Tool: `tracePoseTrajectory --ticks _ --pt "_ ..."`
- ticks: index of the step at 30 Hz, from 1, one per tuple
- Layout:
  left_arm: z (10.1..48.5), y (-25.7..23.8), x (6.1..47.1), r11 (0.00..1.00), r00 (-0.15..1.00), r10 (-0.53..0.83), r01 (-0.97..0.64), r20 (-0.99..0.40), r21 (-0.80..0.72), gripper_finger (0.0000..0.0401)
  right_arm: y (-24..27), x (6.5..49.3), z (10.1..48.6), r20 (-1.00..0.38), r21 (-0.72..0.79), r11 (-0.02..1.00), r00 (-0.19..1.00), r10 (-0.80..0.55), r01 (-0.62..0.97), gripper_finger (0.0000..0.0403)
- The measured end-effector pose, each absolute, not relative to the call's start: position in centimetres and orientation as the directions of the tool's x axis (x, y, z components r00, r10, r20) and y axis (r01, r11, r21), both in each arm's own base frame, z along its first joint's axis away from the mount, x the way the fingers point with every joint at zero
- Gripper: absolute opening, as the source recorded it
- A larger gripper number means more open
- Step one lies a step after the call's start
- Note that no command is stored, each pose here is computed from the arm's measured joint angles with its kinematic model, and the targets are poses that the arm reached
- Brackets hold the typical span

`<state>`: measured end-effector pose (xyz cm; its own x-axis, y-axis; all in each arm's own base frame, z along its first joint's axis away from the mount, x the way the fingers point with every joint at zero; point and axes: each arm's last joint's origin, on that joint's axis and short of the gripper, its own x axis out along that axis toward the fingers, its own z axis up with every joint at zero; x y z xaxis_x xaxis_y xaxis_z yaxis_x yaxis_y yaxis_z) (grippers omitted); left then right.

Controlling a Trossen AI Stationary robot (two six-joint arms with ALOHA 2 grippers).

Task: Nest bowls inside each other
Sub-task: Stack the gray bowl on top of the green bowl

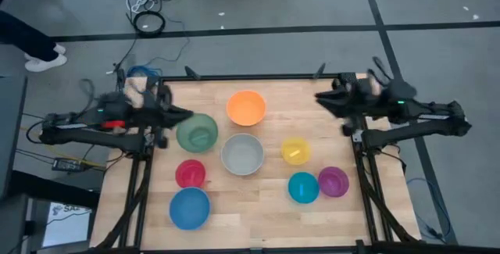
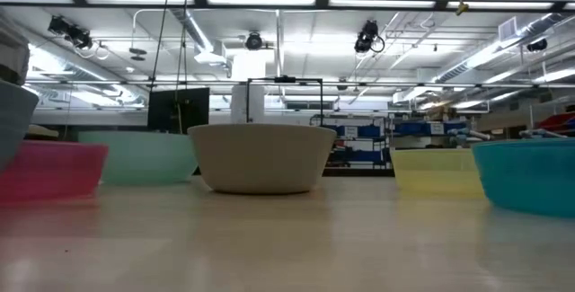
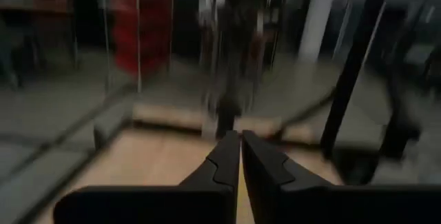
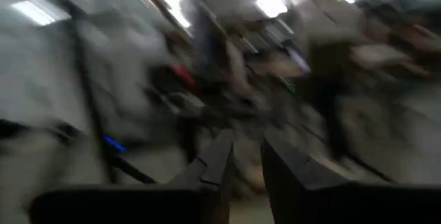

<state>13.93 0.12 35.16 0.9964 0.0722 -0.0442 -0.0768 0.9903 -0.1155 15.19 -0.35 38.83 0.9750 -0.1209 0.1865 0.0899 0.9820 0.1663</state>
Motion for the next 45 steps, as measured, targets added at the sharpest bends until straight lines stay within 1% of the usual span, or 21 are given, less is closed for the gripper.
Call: tracePoseTrajectory --ticks 2,4,5,7,10,13,16,18,21,24,28,31,34,40,45 --pt "33.8 0.1 15.8 0.991 0.984 0.068 -0.086 -0.165 -0.105 0.0039 -0.7 16.7 38.5 0.041 0.143 0.96 0.968 -0.248 0.24 0.0074" --pt "32.9 0.1 17.3 0.988 0.956 0.065 -0.102 -0.286 -0.114 0.0053 -0.7 18.1 37.9 -0.123 0.047 0.938 0.934 -0.336 0.344 0.0075" --pt "32.8 0.1 17.8 0.986 0.941 0.065 -0.112 -0.332 -0.124 0.0061 -0.7 18.9 37.6 -0.192 0.008 0.929 0.912 -0.362 0.37 0.0075" --pt "32.4 0.0 18.7 0.981 0.895 0.064 -0.137 -0.441 -0.135 0.008 -0.5 20.6 36.9 -0.284 -0.046 0.922 0.88 -0.381 0.384 0.0076" --pt "32.4 -0.3 20.0 0.982 0.833 0.053 -0.142 -0.551 -0.121 0.0109 0.1 23.0 36.4 -0.342 -0.101 0.934 0.87 -0.356 0.342 0.0085" --pt "33.2 -0.5 20.9 0.981 0.768 0.056 -0.163 -0.638 -0.11 0.0133 0.5 25.2 35.6 -0.392 -0.155 0.94 0.854 -0.342 0.305 0.0106" --pt "33.0 -0.8 21.2 0.98 0.652 0.059 -0.181 -0.756 -0.08 0.0149 0.6 27.0 34.5 -0.45 -0.19 0.933 0.818 -0.358 0.304 0.0131" --pt "33.1 -1.0 21.3 0.979 0.582 0.06 -0.192 -0.811 -0.065 0.0152 0.5 28.0 33.9 -0.483 -0.218 0.922 0.785 -0.388 0.321 0.0145" --pt "32.5 -1.0 20.9 0.971 0.427 0.13 -0.237 -0.895 0.028 0.0152 0.5 29.2 32.6 -0.537 -0.275 0.902 0.725 -0.431 0.333 0.0163" --pt "31.5 -0.8 20.4 0.967 0.273 0.166 -0.235 -0.948 0.102 0.015 0.5 30.1 31.9 -0.582 -0.299 0.898 0.685 -0.439 0.322 0.0172" --pt "31.0 -1.2 20.2 0.983 0.194 0.153 -0.128 -0.969 0.13 0.0147 0.8 30.7 31.5 -0.629 -0.286 0.898 0.641 -0.439 0.335 0.0173" --pt "31.0 -1.6 20.4 0.99 0.222 0.137 -0.046 -0.965 0.13 0.0146 1.1 30.7 31.4 -0.648 -0.277 0.898 0.623 -0.437 0.341 0.0172" --pt "30.9 -2.0 20.6 0.99 0.243 0.138 -0.007 -0.96 0.14 0.0146 1.4 30.5 30.9 -0.674 -0.273 0.898 0.598 -0.434 0.344 0.0172" --pt "29.7 -2.1 20.7 0.986 0.241 0.163 0.005 -0.957 0.169 0.0146 1.4 30.9 29.8 -0.714 -0.224 0.886 0.551 -0.432 0.405 0.0172" --pt "28.8 -2.1 20.9 0.985 0.249 0.166 -0.002 -0.954 0.171 0.0146 1.4 32.2 27.7 -0.783 -0.11 0.889 0.512 -0.353 0.444 0.0172"
